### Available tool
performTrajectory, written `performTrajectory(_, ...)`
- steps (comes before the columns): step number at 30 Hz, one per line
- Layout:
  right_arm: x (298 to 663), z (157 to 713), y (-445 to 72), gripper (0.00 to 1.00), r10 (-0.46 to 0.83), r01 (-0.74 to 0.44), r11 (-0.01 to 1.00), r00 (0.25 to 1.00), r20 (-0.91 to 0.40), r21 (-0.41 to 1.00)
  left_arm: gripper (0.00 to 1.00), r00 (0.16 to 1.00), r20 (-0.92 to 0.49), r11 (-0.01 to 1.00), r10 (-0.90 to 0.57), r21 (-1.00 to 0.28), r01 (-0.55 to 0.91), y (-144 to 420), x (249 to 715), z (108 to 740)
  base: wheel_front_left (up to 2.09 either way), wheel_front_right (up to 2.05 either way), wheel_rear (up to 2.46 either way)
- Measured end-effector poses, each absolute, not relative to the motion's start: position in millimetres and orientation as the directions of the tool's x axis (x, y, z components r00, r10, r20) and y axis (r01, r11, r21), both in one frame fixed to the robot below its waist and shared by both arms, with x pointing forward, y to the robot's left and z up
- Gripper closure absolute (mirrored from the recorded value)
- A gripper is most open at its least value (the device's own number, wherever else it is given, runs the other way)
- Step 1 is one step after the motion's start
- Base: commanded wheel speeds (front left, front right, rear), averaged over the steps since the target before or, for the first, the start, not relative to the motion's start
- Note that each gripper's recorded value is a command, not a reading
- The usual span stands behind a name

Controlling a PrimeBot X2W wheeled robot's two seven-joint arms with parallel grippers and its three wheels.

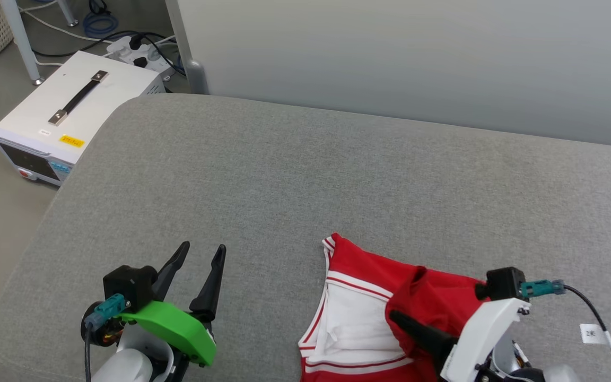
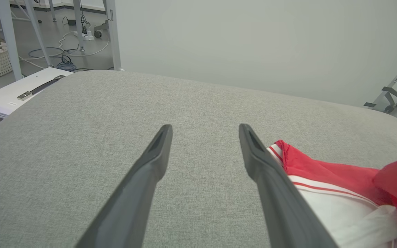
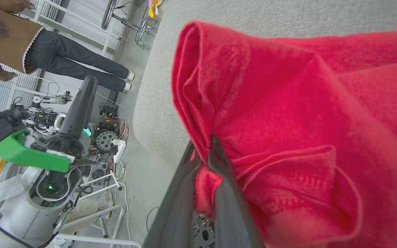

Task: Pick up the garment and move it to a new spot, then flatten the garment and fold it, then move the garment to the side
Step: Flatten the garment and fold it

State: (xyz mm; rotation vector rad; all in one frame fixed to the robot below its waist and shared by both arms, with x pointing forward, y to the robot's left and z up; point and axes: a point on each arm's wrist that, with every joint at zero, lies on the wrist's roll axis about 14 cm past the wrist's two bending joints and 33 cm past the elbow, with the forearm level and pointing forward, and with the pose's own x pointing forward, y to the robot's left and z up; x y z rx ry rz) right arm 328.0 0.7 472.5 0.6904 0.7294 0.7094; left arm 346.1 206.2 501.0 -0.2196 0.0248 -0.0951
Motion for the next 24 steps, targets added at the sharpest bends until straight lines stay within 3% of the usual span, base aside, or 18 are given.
performTrajectory(5,334.2,469.3,29.7,1.0,0.793,-0.334,0.524,0.527,-0.306,0.784,0.0,0.997,-0.017,0.972,-0.076,-0.222,0.07,212.2,341.1,499.8,0.0,0.0,0.0)
performTrajectory(14,355.9,448.1,49.0,1.0,0.779,-0.296,0.541,0.53,-0.335,0.787,0.0,0.999,-0.032,0.973,-0.044,-0.229,0.036,220.6,335.5,494.5,0.0,0.0,0.0)
performTrajectory(15,357.2,444.9,50.8,0.96,0.777,-0.29,0.544,0.529,-0.342,0.787,0.0,0.998,-0.034,0.973,-0.044,-0.23,0.035,221.1,335.0,493.8,0.0,0.0,0.0)
performTrajectory(17,358.3,442.9,56.5,0.0,0.78,-0.288,0.54,0.524,-0.342,0.79,0.0,0.998,-0.037,0.973,-0.041,-0.23,0.031,221.9,334.4,492.9,0.0,0.0,0.0)
performTrajectory(24,347.2,460.6,86.2,0.0,0.837,-0.289,0.436,0.478,-0.266,0.852,0.0,0.998,-0.029,0.976,-0.05,-0.215,0.042,220.0,334.9,494.8,0.0,0.0,0.0)
